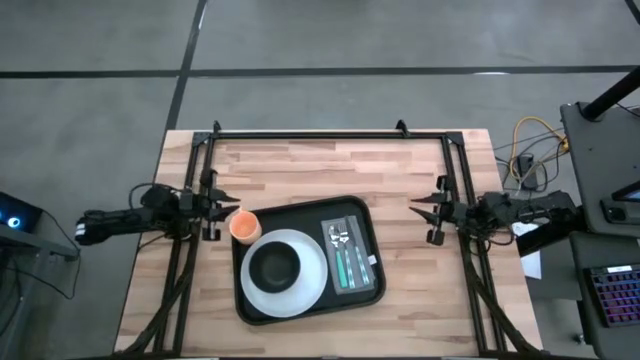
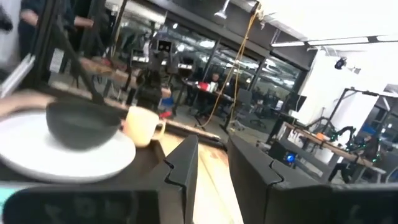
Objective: Set up tray
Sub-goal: Return to Home Position
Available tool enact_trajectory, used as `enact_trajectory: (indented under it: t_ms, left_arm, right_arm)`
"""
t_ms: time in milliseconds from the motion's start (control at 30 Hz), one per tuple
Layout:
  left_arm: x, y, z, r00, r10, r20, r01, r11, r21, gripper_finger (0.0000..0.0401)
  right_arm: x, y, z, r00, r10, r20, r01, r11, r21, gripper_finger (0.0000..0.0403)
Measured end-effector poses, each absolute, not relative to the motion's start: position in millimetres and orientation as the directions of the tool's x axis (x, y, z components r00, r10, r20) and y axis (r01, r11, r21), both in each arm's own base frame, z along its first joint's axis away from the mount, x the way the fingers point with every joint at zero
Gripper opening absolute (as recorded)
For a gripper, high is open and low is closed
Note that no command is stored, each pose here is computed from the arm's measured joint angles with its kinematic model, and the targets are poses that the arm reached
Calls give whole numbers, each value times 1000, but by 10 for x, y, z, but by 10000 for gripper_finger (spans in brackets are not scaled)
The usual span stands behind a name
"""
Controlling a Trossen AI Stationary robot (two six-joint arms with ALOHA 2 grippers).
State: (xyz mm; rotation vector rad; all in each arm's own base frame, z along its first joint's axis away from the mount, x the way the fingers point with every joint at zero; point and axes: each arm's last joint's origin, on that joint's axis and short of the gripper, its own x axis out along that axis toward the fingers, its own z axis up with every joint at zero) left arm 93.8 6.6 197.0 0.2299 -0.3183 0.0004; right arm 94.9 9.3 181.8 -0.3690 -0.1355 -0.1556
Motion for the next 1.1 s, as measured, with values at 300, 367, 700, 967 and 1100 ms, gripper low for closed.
enact_trajectory:
  t_ms: [300, 367, 700, 967, 1100]
  left_arm:
    - [982, 71, 1761, 995, -30, 96, 7, 972, 234, 46]
    - [988, 72, 1679, 1000, -28, 11, 25, 970, 240, 46]
    - [1069, 94, 1557, 989, 14, -144, 16, 979, 205, 46]
    - [1118, 99, 1463, 970, 11, -244, 37, 981, 190, 46]
    - [1136, 101, 1422, 958, 10, -287, 45, 982, 184, 46]
  right_arm:
    - [972, 99, 1698, 992, -123, 35, 124, 860, -495, 84]
    - [978, 100, 1691, 992, -122, 26, 119, 854, -506, 83]
    - [991, 102, 1674, 993, -122, 6, 105, 831, -546, 70]
    - [994, 103, 1672, 993, -122, 2, 103, 831, -546, 78]
    - [993, 103, 1673, 993, -122, 3, 104, 833, -544, 82]
